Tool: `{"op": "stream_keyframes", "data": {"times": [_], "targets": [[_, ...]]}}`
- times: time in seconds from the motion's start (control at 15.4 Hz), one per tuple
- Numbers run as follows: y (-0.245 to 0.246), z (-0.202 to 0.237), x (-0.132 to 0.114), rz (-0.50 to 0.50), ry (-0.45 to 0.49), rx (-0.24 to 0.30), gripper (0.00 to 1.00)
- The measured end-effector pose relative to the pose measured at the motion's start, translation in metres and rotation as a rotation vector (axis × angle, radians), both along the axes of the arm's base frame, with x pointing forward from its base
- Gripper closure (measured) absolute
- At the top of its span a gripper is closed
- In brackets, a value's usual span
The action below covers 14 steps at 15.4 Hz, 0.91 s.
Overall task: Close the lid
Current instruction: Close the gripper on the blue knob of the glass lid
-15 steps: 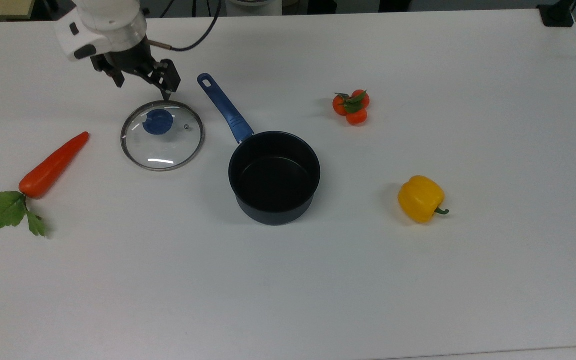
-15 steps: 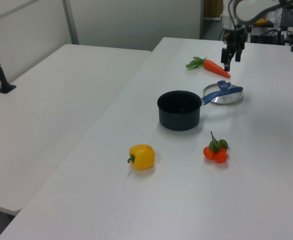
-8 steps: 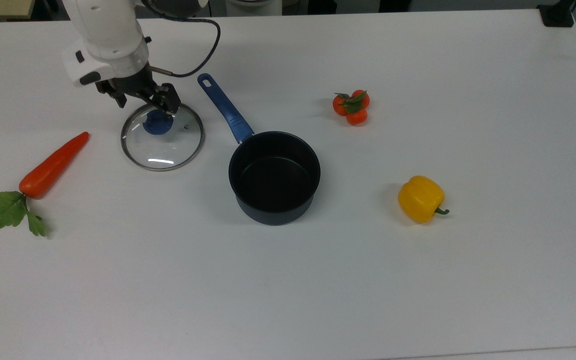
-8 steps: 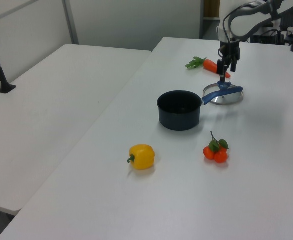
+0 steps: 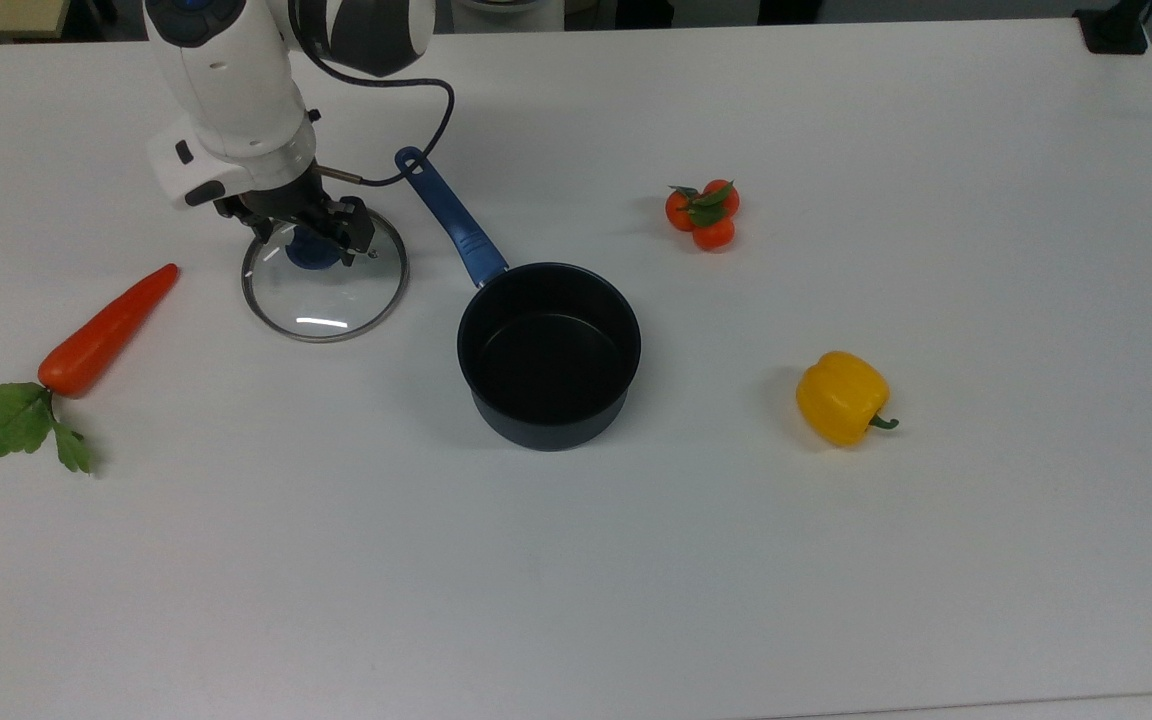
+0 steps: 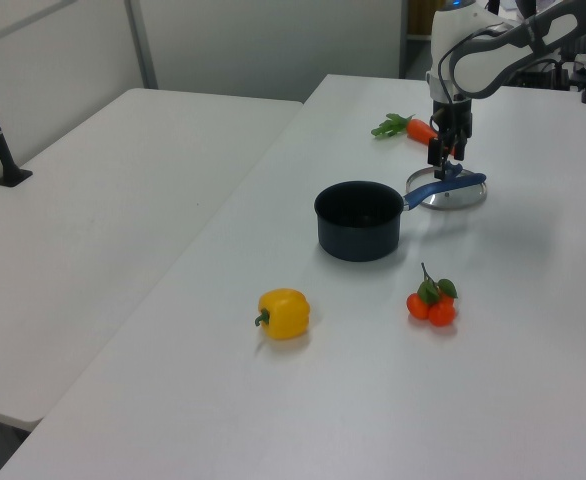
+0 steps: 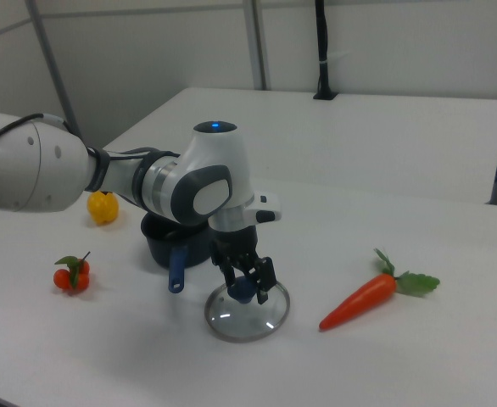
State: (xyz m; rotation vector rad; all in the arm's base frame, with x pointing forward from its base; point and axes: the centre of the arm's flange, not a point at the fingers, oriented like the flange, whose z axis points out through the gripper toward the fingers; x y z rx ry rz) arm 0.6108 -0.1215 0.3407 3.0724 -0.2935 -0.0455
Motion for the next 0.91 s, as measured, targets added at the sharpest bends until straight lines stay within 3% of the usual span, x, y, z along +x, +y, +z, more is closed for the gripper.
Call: {"op": "stream_keyframes", "data": {"times": [0.59,0.72,0.78,0.91], "targets": [[0.0084,0.0,0.0007,-0.019,0.004,0.006,0.16],[0.0092,0.0013,-0.0002,-0.022,0.009,0.008,0.26],[0.0094,0.0027,-0.0004,-0.024,0.009,0.011,0.26],[0.0099,0.0064,-0.0008,-0.038,0.004,0.026,0.4]]}}
